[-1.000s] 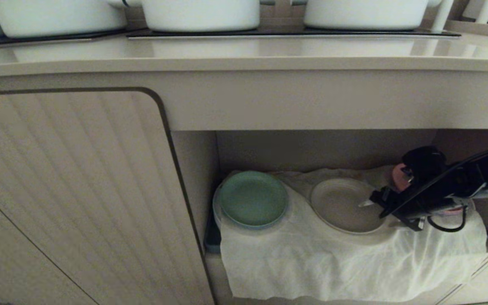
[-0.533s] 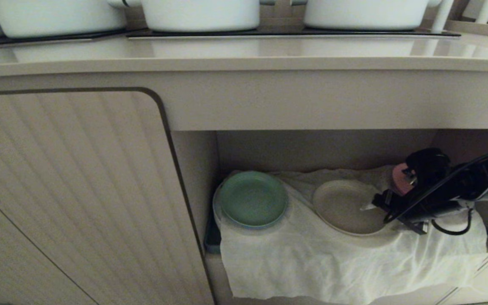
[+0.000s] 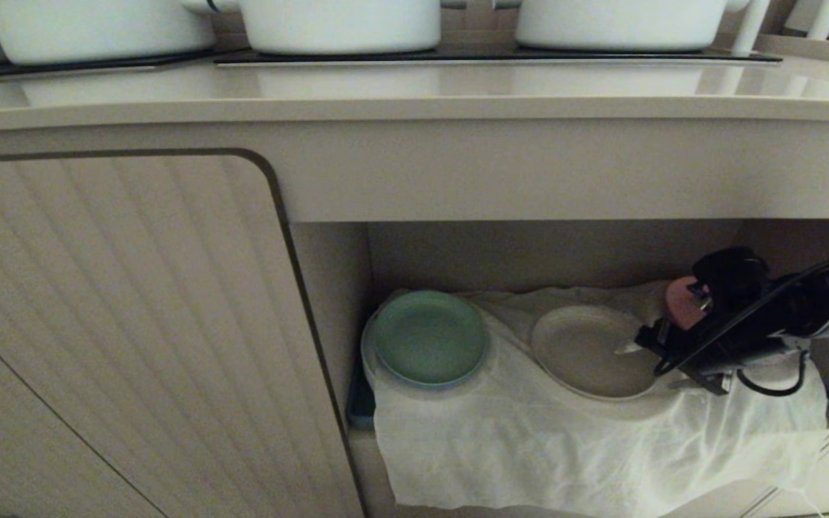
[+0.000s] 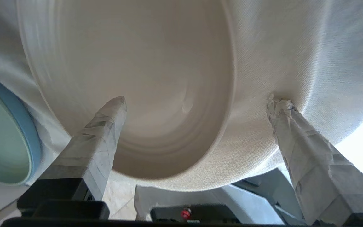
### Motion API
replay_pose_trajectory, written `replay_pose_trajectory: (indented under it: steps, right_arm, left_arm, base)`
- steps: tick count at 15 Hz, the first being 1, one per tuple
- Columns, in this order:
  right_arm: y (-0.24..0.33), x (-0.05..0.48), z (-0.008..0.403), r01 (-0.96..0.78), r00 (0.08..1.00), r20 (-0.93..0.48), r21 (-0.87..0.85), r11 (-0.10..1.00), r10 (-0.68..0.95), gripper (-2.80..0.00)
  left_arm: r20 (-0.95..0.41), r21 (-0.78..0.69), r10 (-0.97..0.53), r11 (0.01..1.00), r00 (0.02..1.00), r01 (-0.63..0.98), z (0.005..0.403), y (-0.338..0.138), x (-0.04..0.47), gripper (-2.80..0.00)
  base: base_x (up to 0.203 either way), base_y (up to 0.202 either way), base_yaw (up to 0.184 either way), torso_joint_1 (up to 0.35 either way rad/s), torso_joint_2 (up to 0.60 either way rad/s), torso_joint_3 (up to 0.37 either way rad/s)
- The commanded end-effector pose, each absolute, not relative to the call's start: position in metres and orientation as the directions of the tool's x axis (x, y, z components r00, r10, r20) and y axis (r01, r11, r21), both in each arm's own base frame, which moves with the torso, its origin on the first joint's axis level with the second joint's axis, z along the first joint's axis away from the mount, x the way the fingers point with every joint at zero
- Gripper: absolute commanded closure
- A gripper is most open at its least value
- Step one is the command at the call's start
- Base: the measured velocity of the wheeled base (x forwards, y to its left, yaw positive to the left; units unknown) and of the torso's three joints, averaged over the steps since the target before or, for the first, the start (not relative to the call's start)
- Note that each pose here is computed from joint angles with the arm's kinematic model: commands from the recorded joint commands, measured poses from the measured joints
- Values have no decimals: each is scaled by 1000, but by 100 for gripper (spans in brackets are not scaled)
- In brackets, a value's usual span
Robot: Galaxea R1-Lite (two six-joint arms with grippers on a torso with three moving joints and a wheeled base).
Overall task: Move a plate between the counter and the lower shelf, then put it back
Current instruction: Put the plate in the cupboard
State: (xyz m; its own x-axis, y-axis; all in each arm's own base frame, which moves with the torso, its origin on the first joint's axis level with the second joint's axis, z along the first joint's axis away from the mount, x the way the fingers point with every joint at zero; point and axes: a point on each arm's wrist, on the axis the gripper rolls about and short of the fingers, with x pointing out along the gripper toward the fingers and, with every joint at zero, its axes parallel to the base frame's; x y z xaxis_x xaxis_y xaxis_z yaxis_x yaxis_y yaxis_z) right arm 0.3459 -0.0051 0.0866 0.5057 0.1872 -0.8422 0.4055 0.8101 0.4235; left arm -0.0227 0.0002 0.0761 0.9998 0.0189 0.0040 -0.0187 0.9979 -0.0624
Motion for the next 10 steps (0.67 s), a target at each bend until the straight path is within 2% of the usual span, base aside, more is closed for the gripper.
replay_pose_trajectory:
  steps: [1, 10]
  right_arm:
    - [-5, 349, 91, 395, 526, -829, 437, 808, 191, -280]
    - [-5, 351, 102, 385, 544, -817, 445, 808, 191, -280]
  left_arm:
    - [5, -63, 20, 998, 1000, -20, 76, 0, -23, 0]
    - [5, -63, 20, 998, 1000, -20, 76, 0, -23, 0]
  base:
    - [0, 0, 0, 0, 0, 0]
    - [0, 0, 0, 0, 0, 0]
